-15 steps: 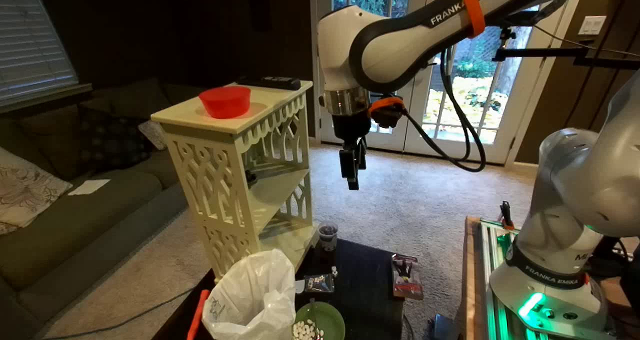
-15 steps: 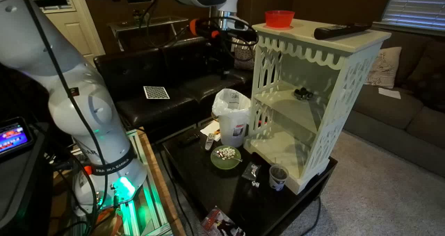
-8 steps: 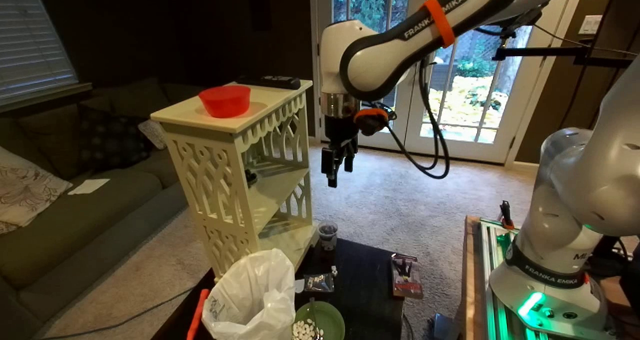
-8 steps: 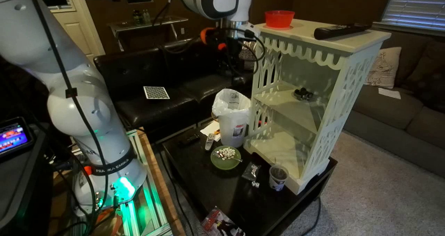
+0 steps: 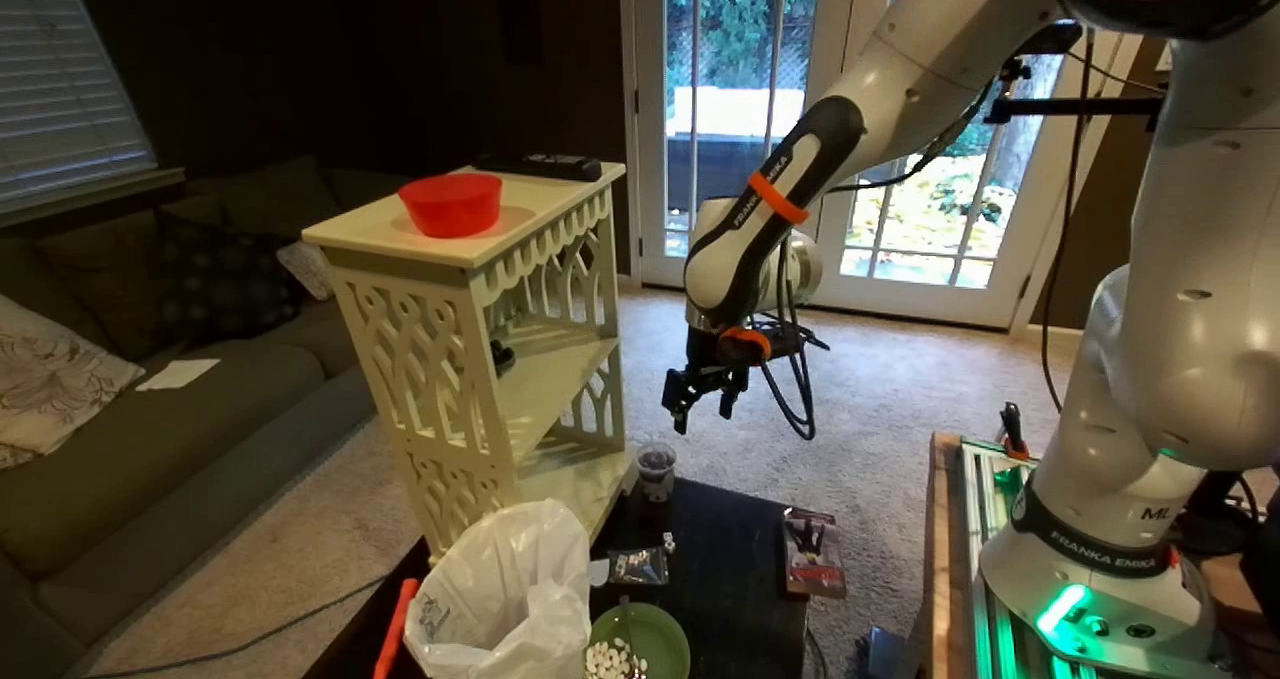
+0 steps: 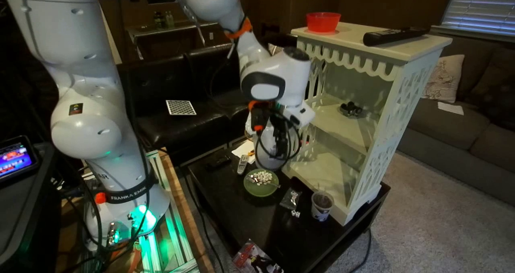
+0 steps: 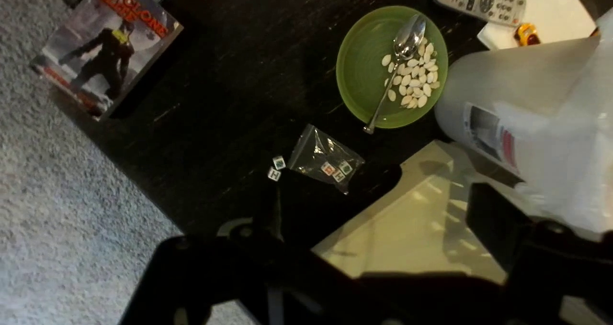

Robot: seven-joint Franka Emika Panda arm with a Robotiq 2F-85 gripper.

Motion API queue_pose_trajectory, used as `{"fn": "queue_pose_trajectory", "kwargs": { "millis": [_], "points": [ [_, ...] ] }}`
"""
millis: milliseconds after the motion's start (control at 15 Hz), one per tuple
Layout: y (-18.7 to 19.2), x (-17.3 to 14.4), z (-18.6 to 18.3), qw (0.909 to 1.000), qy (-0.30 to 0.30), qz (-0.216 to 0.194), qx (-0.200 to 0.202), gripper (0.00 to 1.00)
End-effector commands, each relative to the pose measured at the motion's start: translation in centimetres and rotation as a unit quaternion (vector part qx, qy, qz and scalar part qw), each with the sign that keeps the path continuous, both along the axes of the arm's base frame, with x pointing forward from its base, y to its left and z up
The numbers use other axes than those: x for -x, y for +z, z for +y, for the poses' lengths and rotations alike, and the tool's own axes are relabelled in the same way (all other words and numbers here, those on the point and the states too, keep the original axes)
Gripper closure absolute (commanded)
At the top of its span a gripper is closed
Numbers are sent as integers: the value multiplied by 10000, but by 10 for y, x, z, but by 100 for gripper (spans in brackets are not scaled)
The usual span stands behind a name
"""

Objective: Put the yellow plate on the top shelf of the shelf.

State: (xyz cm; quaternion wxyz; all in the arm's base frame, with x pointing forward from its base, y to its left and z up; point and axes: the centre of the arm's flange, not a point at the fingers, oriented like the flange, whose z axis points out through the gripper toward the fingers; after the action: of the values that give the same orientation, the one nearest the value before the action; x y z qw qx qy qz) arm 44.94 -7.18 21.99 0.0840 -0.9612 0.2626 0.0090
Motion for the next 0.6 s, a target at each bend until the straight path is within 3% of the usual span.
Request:
{"fn": "queue_pose_trajectory", "kwargs": {
  "millis": [0, 67, 133, 333, 533],
  "points": [
    [-85, 18, -11, 9945, -813, 382, -530, 0],
    [-87, 15, -6, 9915, -822, 582, -827, 0],
    [-60, 25, -7, 9961, -668, 413, -411, 0],
    [-83, 23, -2, 9930, -769, 621, -653, 0],
    [-90, 15, 2, 9938, -752, 582, -571, 0]
  ]
}}
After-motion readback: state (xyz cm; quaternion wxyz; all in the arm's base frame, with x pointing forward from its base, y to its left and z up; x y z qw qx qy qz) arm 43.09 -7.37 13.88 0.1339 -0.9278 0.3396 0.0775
